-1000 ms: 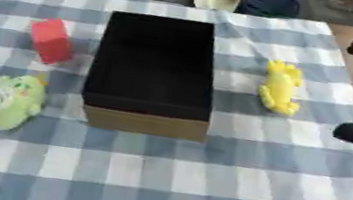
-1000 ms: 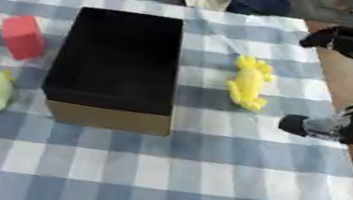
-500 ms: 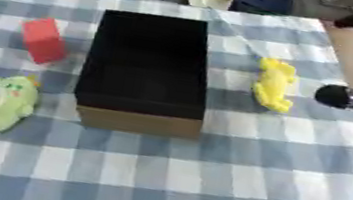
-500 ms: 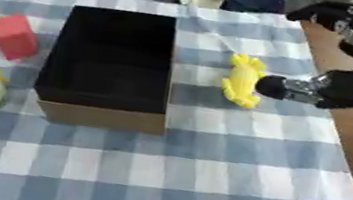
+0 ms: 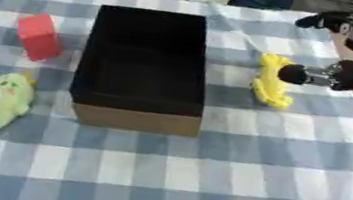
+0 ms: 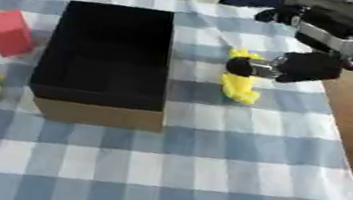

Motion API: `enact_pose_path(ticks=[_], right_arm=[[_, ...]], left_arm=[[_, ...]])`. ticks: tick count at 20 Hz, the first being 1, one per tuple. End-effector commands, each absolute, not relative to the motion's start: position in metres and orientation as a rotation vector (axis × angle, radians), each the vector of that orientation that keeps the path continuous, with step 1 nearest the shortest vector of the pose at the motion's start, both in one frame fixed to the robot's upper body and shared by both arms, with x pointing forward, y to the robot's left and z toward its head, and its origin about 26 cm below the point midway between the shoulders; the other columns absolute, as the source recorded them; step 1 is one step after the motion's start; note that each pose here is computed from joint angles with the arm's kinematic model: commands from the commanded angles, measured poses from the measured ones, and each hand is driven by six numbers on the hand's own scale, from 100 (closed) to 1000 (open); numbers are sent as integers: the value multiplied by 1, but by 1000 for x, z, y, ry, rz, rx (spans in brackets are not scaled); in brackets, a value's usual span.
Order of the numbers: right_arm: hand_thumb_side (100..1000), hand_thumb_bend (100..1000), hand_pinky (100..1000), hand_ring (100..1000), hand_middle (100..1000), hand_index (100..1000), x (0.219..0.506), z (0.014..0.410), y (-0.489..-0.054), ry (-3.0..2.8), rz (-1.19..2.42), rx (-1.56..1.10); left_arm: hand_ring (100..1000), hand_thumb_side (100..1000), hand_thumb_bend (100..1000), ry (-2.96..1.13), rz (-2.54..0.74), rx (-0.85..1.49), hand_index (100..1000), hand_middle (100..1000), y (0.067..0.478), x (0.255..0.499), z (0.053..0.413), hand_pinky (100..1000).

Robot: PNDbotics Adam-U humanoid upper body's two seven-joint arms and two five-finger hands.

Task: Pick up objects on the table and place them in the box.

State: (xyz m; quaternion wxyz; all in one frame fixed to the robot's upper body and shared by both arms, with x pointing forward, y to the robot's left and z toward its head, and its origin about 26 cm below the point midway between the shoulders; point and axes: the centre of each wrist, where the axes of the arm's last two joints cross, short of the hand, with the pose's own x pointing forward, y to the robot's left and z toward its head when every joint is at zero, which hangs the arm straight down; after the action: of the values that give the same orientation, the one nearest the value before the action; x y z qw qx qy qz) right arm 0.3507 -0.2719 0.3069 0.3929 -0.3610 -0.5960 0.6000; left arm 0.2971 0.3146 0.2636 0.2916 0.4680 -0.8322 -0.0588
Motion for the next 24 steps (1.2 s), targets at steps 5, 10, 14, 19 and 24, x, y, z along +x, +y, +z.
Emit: enact_pose_path(ticks=[5,10,14,19,24], right_arm=[[1000,841,957,973,933,1000,357,302,-274,-1500,1490,-1042],[946,841,957,974,938,1000,369,291,-278,-1464,1475,-1098],[872,814,957,973,939,1000,375,285,-283,-1448,1495,-1092],[841,805,958,970,935,1000,381,279,-285,-1427,1501,-1111],[799,782,953,964,928,1000,392,268,-294,-1371,1466,-1166]], left_arm=[[924,1000,189,-2264,-156,1258,866,867,315,294,272,726],[924,1000,183,-2269,-152,1239,866,867,313,294,271,725],[924,1000,178,-2267,-145,1235,866,865,313,294,270,725],[923,1000,173,-2273,-140,1224,865,863,312,295,270,724],[923,1000,170,-2273,-135,1220,863,859,311,295,270,723]])
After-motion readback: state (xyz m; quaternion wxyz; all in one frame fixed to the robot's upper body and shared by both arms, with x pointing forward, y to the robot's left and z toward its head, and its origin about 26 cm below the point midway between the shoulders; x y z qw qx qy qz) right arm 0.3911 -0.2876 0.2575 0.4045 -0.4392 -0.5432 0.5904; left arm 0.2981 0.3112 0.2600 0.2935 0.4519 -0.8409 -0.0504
